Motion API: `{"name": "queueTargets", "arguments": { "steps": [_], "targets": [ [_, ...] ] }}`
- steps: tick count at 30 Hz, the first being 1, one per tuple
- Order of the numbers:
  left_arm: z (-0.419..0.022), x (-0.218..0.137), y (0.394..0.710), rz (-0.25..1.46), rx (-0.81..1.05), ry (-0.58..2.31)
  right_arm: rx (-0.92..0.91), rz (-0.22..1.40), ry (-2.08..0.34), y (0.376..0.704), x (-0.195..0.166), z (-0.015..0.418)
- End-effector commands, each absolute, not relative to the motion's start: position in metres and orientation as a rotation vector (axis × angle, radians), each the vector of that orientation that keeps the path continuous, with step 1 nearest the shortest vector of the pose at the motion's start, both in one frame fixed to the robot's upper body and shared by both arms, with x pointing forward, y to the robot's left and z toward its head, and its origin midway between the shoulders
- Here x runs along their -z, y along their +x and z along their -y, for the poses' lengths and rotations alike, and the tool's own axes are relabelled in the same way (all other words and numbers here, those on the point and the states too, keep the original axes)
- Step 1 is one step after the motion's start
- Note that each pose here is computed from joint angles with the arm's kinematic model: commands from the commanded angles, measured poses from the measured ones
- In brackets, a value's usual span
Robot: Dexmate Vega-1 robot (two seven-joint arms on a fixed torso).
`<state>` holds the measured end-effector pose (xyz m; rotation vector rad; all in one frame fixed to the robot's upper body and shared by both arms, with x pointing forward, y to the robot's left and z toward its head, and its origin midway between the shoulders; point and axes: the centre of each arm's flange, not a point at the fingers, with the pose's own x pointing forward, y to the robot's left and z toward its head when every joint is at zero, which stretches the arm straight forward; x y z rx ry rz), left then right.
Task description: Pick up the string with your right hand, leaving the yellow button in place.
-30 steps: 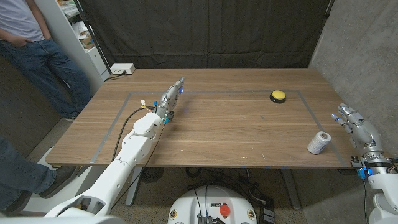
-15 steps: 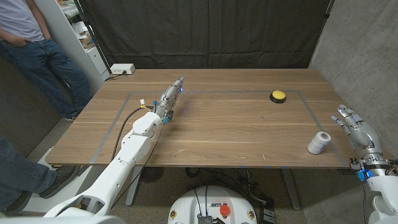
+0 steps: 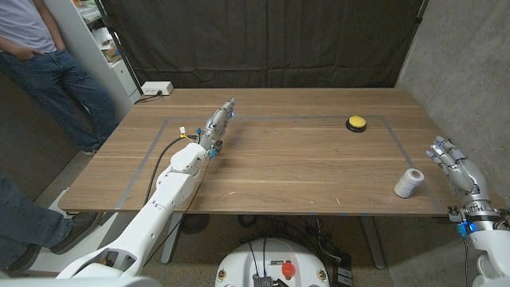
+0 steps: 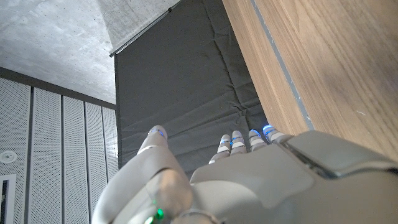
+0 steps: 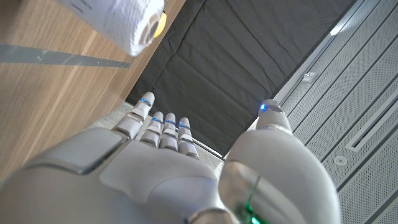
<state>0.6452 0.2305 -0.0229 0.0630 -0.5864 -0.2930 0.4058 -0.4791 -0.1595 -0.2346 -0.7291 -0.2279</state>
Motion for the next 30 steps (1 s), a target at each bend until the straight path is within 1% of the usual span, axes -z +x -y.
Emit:
{"name": "queueTargets", "arguments": {
  "steps": [1,30],
  "targets": [
    [-0.232,0.024,0.647,0.587,0.289,0.057,0.245,0.711,-0.276,0.402,0.168,0.477],
    [-0.236,0.022,0.650,0.583,0.287,0.056,0.270,0.682,-0.370,0.398,0.174,0.466]
  ]
}}
